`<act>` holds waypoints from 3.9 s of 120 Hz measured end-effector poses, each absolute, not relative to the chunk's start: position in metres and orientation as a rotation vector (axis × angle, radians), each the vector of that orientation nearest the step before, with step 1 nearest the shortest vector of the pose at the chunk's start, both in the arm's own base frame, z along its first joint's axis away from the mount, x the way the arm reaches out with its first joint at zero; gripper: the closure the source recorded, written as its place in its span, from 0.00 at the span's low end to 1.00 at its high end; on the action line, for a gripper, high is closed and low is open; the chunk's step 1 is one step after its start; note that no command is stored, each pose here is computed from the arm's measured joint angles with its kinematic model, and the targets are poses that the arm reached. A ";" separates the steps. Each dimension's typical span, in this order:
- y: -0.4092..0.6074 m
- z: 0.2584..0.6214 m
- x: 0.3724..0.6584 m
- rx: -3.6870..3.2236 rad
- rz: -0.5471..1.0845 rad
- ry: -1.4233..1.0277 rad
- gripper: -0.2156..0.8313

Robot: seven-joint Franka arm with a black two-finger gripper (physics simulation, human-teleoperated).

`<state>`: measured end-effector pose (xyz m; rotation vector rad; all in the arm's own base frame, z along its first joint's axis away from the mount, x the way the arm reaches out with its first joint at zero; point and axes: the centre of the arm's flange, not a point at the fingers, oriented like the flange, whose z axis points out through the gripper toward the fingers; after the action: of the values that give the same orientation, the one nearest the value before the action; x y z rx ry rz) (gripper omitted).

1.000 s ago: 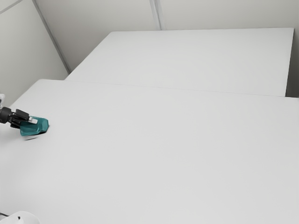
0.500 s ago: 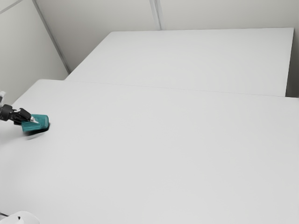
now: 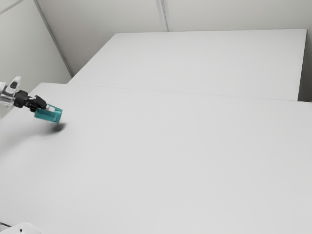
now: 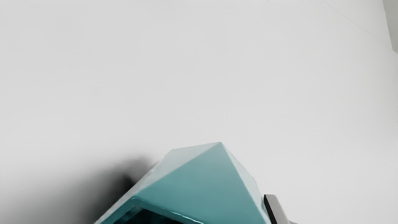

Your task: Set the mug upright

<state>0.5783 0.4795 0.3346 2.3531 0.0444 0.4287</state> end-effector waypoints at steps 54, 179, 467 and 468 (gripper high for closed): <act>0.259 0.460 0.671 2.739 0.093 -0.384 0.95; 0.038 0.386 0.590 3.177 -0.048 -0.716 0.95; 0.000 0.377 0.576 3.195 0.338 -0.684 0.43; 0.000 0.378 0.576 3.196 0.340 -0.684 0.43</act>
<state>0.5758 0.0002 0.3777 3.1956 -0.6840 0.3396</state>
